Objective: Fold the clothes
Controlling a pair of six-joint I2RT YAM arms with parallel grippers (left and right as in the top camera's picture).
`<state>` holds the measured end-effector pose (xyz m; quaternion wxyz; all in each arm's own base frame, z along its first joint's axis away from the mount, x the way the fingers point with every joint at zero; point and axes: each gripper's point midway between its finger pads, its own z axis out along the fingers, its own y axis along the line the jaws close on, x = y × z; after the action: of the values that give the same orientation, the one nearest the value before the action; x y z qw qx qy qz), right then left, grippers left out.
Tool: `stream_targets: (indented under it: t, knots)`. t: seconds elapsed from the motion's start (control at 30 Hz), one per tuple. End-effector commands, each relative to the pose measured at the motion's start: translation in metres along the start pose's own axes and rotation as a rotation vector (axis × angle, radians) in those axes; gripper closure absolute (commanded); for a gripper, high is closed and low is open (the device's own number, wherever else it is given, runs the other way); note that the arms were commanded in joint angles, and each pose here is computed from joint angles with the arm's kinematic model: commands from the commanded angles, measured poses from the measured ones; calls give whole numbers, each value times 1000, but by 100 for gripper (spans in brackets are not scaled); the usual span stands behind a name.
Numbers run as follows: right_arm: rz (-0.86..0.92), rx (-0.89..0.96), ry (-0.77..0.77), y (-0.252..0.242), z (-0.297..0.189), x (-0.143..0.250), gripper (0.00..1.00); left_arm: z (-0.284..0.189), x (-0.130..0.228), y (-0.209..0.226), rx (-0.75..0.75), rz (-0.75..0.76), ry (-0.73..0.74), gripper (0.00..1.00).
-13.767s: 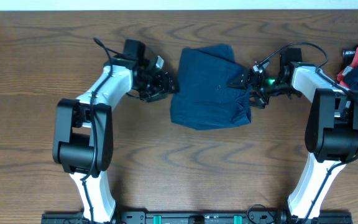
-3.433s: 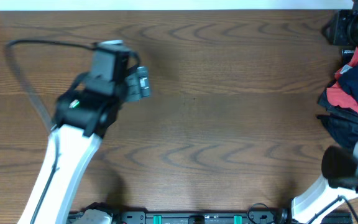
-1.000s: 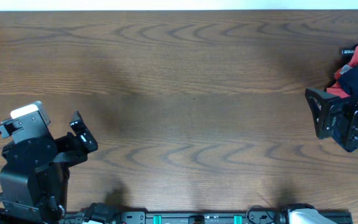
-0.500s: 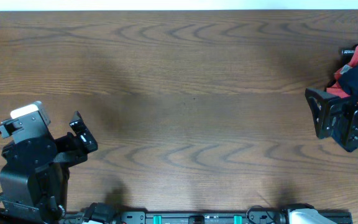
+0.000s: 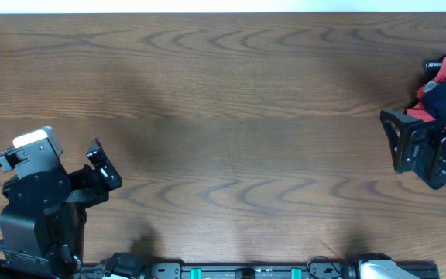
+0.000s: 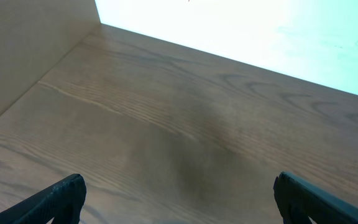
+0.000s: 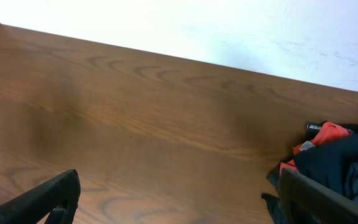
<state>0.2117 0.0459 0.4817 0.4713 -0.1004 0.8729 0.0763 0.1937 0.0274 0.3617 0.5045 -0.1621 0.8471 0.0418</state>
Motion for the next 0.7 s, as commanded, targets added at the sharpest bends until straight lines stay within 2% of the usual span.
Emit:
stream_targets:
  t: [0.0,0.23,0.47,0.67]
  knots:
    - [9,-2,-1,1,-1,0,1,-2,-5,4,-20,-1,-16,2]
    - [9,-2,-1,1,-1,0,1,-4,-28,-4,16,-54,-104,2]
    - [9,-2,-1,1,-1,0,1,-12,-83,-4,41,-201,-350,2]
    - [9,-2,-1,1,-1,0,1,-19,-99,10,47,-292,-519,2]
